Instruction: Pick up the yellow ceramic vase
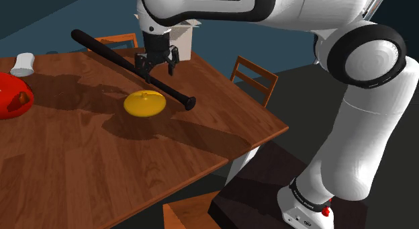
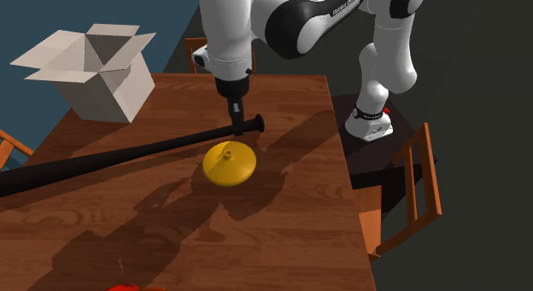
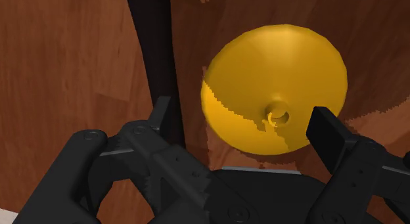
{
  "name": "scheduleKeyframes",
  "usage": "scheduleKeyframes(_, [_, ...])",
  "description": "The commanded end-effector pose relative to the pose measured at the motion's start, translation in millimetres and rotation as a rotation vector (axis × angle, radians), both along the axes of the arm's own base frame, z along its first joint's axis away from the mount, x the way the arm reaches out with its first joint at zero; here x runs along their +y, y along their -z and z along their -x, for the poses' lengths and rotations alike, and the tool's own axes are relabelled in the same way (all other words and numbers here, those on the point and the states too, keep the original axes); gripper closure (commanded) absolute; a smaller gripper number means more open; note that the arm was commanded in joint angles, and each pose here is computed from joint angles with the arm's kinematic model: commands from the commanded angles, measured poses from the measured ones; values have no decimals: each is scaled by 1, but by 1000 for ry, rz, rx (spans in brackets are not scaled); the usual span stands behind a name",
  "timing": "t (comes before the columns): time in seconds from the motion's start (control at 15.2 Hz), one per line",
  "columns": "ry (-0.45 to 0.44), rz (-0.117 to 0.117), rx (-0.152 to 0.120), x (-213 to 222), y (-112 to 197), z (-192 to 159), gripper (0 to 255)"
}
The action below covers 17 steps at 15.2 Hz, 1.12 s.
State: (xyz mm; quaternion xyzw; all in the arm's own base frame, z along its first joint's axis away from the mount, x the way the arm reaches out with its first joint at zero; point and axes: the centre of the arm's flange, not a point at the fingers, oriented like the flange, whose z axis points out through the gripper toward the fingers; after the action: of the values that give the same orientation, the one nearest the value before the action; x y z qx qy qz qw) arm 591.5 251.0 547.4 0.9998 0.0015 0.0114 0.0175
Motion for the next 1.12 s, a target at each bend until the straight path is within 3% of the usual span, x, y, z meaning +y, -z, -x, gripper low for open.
scheduleKeyframes(0.0, [2,0,10,19,8,-18,0])
scheduleKeyframes(0.26, [1,-1,24,49,20,-49,0])
scheduleKeyframes(0.86, [1,-1,24,49,60,-49,0])
scheduleKeyframes(0.92, [1,-1,24,48,60,-49,255])
scheduleKeyframes(1.06, [1,-1,24,48,60,-49,255])
